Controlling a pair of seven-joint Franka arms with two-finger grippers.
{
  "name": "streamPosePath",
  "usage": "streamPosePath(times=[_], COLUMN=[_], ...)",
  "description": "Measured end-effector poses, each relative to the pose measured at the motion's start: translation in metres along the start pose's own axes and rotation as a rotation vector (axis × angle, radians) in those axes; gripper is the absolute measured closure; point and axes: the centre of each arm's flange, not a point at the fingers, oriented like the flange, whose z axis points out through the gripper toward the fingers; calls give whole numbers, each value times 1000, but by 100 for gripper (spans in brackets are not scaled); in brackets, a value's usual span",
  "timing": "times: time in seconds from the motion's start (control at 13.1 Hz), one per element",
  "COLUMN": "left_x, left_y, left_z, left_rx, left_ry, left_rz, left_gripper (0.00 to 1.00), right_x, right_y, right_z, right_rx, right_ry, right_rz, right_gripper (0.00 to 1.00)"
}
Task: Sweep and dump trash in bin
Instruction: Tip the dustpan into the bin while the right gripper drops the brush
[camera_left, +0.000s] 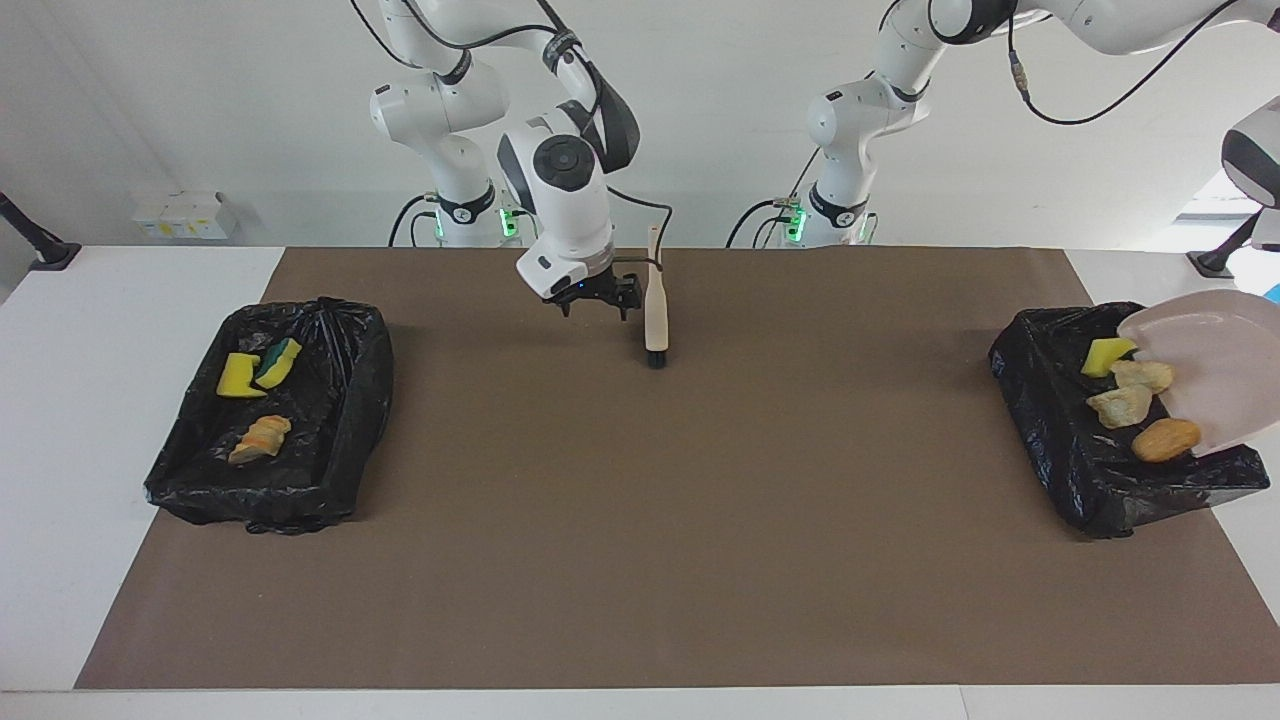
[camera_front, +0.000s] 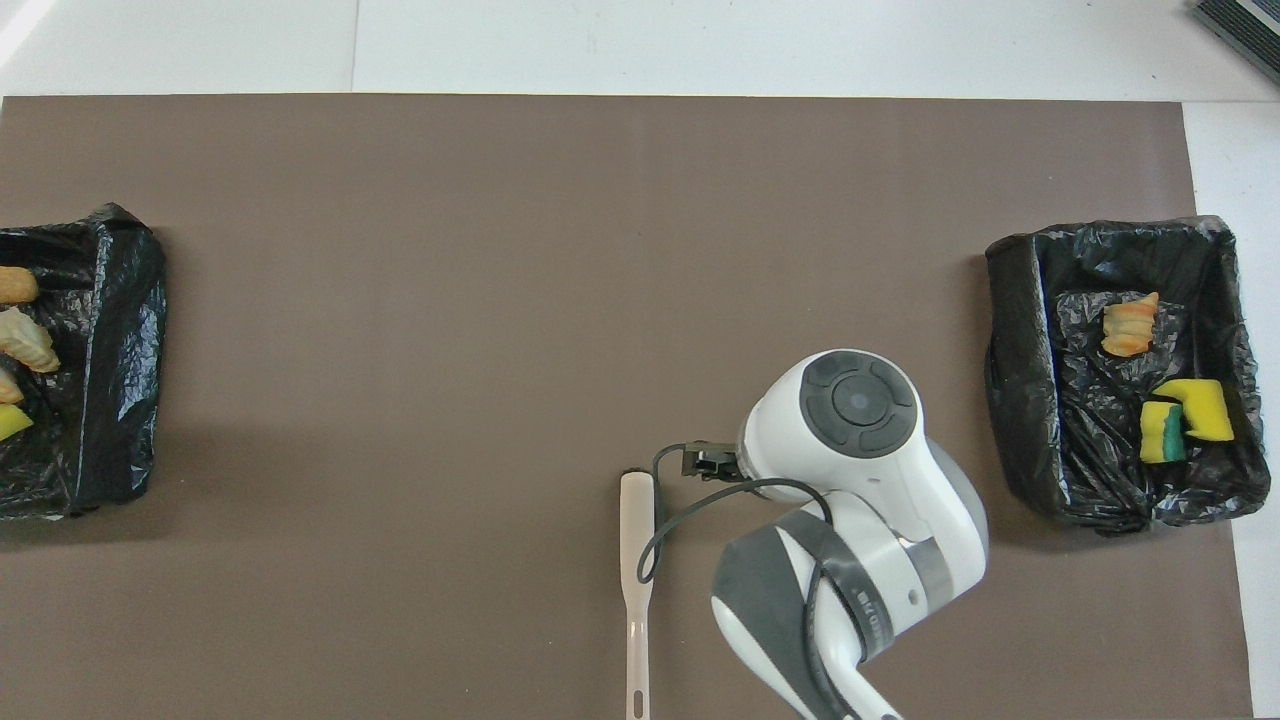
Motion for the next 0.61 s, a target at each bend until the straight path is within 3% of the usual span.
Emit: streamPosePath(times=[0.31, 0.61], left_x=[-15, -7], left_y=[24, 26], left_z=[-31, -56], left_rx=[12, 18], left_ry=[-171, -192], left_rz=[-53, -39], left_gripper=[69, 69], right_x=[46, 78], right_y=[48, 84], right_z=[-40, -98], right_rx=[-20, -11], right_ry=[108, 225], right_rz=[23, 77], right_gripper=[0, 0])
